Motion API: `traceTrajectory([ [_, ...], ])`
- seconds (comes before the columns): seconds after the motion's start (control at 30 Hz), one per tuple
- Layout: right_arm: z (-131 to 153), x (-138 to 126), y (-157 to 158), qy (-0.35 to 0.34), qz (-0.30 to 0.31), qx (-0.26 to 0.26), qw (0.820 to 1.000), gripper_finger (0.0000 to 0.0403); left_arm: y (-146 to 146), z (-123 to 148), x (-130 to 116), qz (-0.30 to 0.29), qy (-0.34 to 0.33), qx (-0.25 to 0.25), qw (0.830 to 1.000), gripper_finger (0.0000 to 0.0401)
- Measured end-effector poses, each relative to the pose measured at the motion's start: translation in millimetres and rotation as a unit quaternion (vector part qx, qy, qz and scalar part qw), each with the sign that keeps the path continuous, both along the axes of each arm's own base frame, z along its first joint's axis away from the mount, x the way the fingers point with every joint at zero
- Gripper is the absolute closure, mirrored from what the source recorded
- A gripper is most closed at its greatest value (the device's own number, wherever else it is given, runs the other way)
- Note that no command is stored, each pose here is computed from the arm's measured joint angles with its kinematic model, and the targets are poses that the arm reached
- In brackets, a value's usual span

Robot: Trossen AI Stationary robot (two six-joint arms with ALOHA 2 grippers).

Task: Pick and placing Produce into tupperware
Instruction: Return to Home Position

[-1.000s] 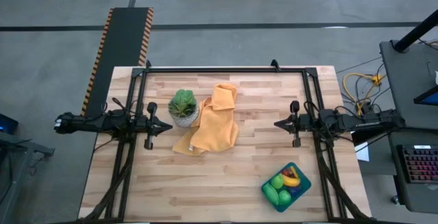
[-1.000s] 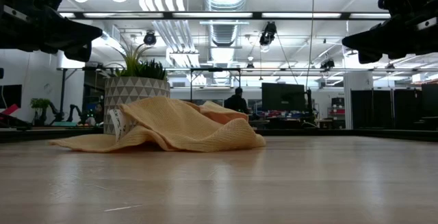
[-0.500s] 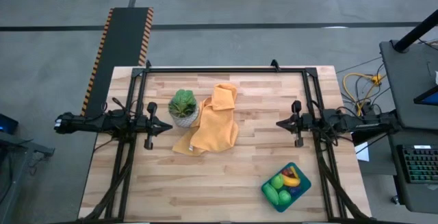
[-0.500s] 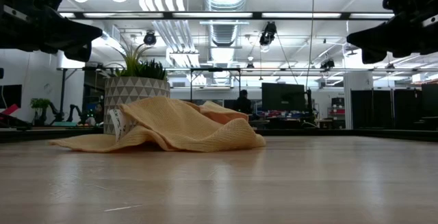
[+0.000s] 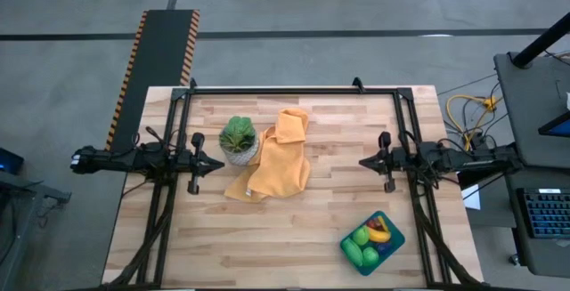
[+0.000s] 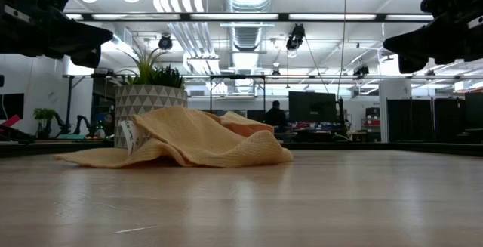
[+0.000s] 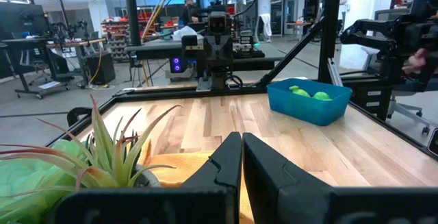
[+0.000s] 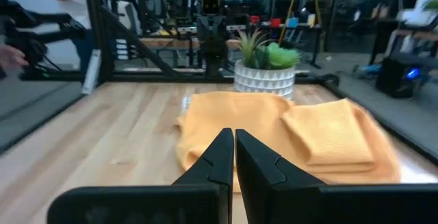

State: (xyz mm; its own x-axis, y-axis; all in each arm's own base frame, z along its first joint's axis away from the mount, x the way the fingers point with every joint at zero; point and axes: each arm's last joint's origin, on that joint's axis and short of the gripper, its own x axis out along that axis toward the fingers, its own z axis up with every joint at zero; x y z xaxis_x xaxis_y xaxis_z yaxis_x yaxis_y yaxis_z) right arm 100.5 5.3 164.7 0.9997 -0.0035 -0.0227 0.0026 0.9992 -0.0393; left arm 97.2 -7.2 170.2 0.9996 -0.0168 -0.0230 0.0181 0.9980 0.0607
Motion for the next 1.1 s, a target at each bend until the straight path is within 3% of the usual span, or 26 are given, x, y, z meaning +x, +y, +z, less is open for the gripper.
traceTrajectory([
  [0.2, -0.1, 0.2, 0.3, 0.001, 0.003, 0.033, 0.999, 0.0394, 0.0, 0.0, 0.0, 0.000, 0.000, 0.000, 1.000, 0.0401],
  [1.1, -0.2, 0.2, 0.3, 0.001, 0.003, 0.032, 0.999, 0.0394, -0.1, 0.0, 0.2, -0.001, 0.000, 0.000, 1.000, 0.0401],
])
